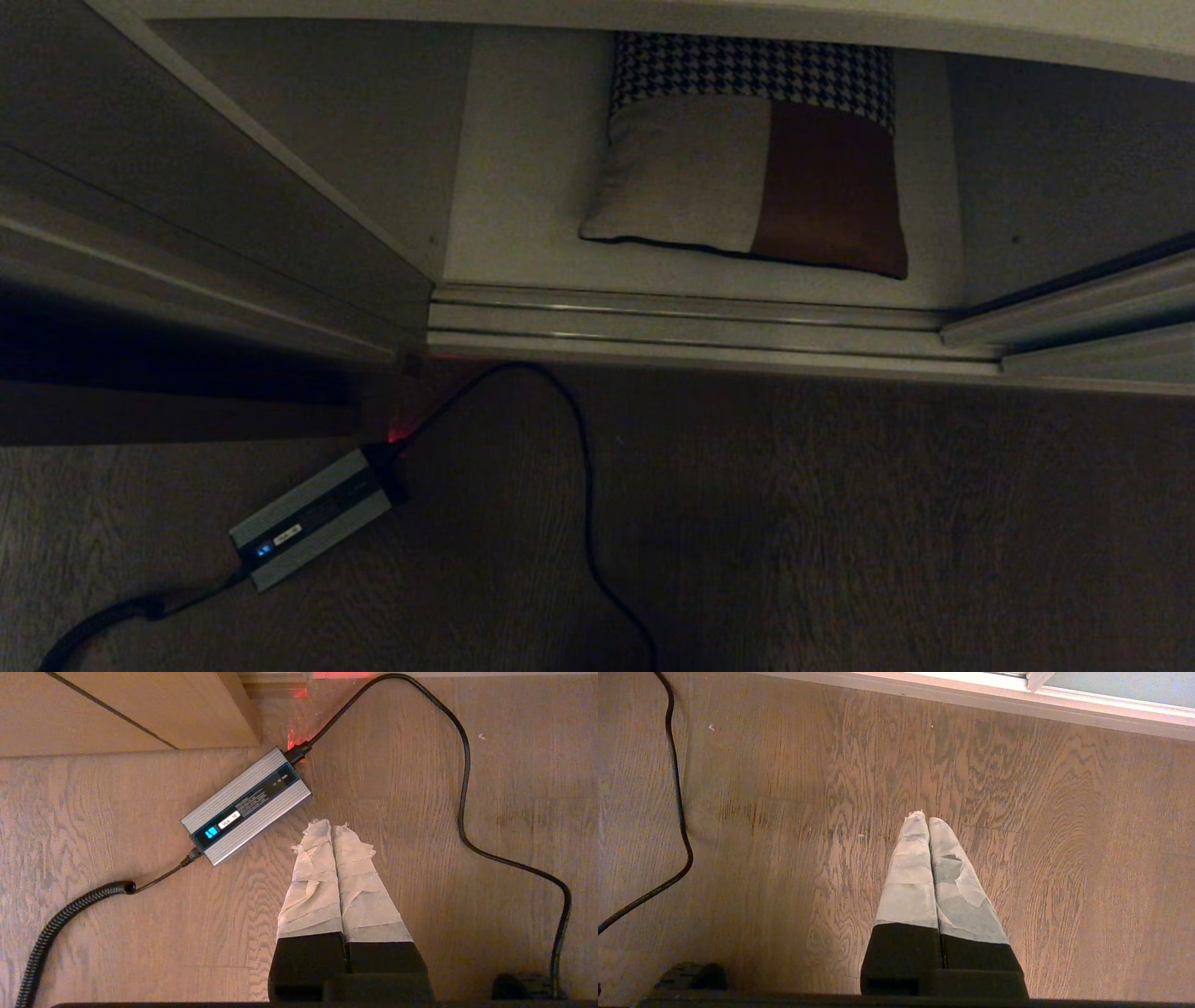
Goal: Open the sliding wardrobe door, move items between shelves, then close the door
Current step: Close the door
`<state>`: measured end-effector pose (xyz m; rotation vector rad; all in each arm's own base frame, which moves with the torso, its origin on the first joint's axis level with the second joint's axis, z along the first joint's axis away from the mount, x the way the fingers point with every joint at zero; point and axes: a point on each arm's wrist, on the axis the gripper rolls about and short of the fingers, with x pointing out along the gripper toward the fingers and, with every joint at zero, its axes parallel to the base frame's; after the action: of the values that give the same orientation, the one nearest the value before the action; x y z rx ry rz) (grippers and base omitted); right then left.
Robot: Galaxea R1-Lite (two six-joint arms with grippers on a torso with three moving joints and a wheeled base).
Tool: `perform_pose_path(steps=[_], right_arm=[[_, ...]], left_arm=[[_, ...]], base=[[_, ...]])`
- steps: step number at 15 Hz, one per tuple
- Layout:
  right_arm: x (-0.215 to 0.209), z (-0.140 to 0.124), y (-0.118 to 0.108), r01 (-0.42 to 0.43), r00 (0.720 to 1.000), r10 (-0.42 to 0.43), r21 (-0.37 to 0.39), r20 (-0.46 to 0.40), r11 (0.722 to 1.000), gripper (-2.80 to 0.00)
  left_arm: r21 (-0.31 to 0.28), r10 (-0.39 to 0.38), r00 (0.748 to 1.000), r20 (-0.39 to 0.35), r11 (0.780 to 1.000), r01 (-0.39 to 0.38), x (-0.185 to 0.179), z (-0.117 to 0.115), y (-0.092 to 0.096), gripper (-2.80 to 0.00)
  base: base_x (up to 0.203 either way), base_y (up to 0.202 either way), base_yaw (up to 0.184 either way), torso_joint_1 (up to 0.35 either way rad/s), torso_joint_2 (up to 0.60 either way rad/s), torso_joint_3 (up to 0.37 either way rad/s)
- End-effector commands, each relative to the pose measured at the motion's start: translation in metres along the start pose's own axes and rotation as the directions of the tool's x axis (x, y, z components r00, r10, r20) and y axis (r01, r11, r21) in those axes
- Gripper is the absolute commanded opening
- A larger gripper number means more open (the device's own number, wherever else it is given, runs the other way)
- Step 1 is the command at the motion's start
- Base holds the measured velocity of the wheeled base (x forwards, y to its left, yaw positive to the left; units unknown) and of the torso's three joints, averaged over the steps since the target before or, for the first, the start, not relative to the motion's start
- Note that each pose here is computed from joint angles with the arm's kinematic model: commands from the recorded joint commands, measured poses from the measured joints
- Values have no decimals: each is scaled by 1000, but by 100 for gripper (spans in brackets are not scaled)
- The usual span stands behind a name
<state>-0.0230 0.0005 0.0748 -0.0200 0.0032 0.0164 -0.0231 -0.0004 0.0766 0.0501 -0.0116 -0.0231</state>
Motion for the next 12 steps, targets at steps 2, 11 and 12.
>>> perform_pose_path(steps=[2, 11, 12], right_arm=[[0, -1, 0, -1, 1000, 1, -1, -6, 1000, -280], [0, -1, 0, -1, 1000, 1, 2, -4, 1000, -280], [0, -1, 0, -1, 1000, 1, 2, -4, 1000, -280]], left_arm=[[5, -3, 1000, -5, 1000, 3, 0, 0, 0, -280], [-45, 17, 1000, 0, 999, -17, 0, 0, 0, -280], [-45, 17, 1000, -1, 999, -17, 0, 0, 0, -280]], base=[[0, 0, 0, 0, 0, 0], [0, 0, 0, 0, 3, 152], [0, 0, 0, 3, -2, 207]])
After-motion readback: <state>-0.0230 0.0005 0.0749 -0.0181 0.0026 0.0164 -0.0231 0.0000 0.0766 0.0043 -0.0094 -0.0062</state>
